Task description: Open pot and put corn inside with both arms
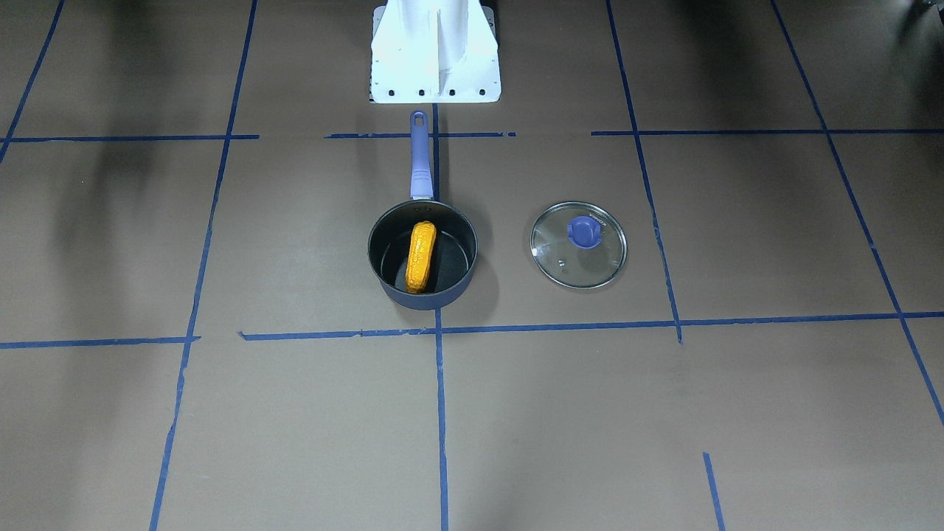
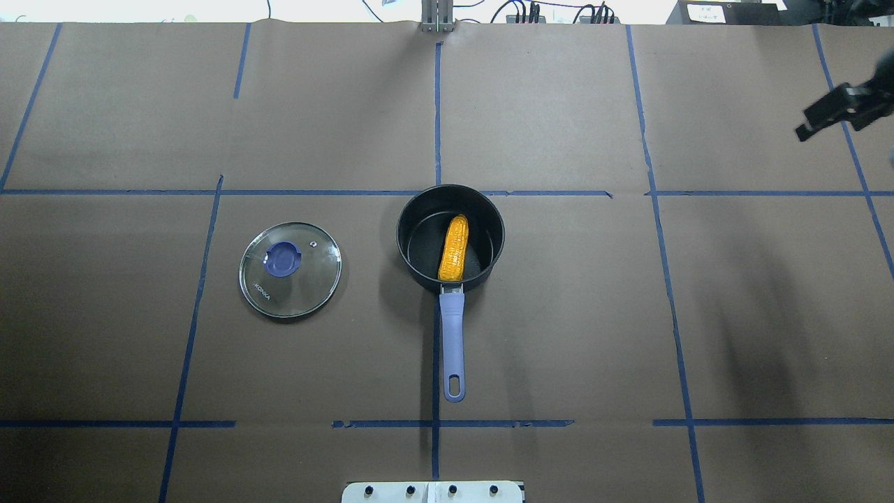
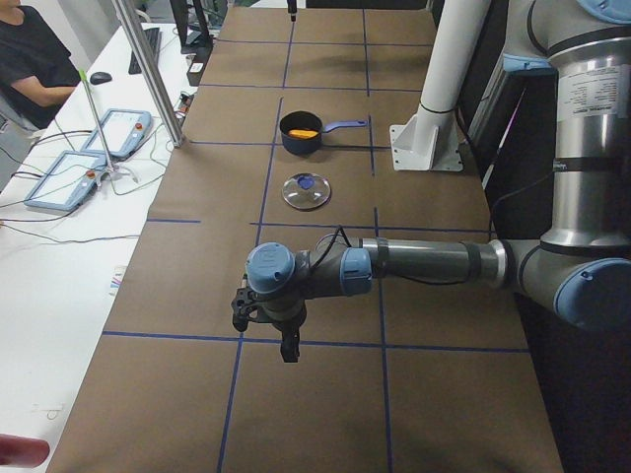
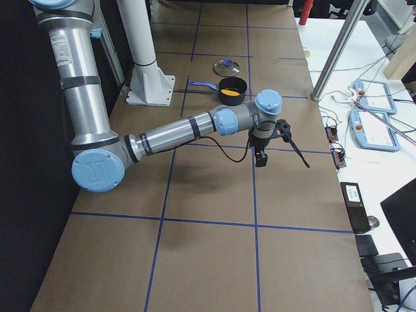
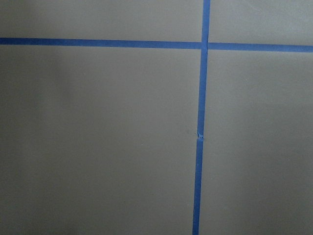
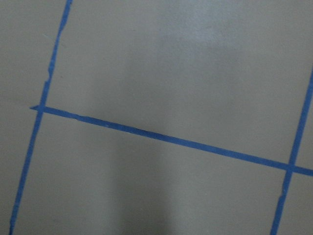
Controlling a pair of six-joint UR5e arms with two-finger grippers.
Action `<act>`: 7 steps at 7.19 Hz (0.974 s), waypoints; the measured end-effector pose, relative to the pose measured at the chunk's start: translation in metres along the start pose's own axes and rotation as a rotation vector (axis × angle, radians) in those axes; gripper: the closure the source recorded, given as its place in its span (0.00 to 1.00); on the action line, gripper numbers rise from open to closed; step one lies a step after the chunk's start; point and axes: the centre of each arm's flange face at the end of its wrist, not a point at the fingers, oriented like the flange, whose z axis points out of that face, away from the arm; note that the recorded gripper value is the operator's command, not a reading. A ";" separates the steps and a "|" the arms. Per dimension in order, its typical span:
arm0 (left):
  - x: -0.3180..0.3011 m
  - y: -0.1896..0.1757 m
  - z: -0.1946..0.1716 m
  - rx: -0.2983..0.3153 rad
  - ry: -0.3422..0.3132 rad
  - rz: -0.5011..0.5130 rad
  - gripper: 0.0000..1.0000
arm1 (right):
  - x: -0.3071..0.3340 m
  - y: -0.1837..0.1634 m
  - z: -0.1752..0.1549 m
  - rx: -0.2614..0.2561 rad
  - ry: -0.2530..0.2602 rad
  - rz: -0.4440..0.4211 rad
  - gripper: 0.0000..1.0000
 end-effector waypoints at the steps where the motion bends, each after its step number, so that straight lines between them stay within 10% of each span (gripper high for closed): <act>1: 0.000 0.000 0.000 0.001 0.002 0.000 0.00 | 0.035 0.026 0.003 -0.013 0.001 0.037 0.01; 7: 0.000 0.001 0.000 0.006 0.003 0.004 0.00 | 0.144 0.101 0.023 -0.052 -0.046 0.149 0.00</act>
